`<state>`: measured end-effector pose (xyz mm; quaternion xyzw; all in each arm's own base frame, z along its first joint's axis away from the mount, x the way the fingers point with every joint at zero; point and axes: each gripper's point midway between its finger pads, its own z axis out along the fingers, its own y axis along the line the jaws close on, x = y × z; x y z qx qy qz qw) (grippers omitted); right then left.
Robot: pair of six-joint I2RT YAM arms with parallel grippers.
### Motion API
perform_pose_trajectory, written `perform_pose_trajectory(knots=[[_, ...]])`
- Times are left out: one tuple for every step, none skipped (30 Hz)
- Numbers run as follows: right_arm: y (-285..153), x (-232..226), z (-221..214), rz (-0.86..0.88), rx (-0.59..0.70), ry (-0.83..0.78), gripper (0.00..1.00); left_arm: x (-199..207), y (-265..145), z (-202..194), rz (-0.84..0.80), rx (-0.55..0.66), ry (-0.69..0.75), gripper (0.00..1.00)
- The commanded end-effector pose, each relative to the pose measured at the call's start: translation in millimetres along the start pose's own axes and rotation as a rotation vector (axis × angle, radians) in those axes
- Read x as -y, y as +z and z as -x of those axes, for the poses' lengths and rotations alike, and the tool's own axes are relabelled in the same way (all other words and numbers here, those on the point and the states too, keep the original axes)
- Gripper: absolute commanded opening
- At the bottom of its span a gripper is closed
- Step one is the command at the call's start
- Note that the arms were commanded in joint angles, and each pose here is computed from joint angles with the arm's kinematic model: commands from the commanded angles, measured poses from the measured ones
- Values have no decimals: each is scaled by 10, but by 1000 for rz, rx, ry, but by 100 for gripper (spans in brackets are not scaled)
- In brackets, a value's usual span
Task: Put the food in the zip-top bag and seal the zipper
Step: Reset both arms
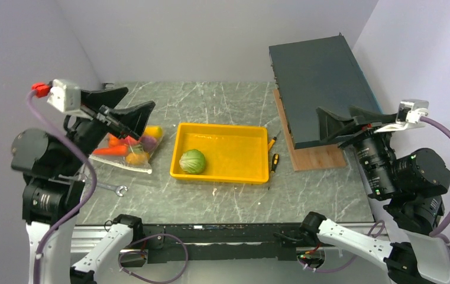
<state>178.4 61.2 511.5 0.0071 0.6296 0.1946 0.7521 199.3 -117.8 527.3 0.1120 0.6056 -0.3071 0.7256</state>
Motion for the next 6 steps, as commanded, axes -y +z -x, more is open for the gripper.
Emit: perform_pose_trajectory(knots=[[-75,177,18,-67,10,-13,100,236,-116,427,-85,172,77,100],[-77,161,17,-56,12,-12,100,213,-118,435,-69,168,80,100],[-65,121,18,-33,15,-30,100,201,-132,474,-53,170,84,100],[-62,102,27,-22,10,-39,100,199,-137,514,-44,170,86,100],[-51,80,38,-15,6,-43,100,220,-149,568,-46,177,95,100],[-38,61,75,-8,17,-48,100,249,-162,623,-54,187,108,100]])
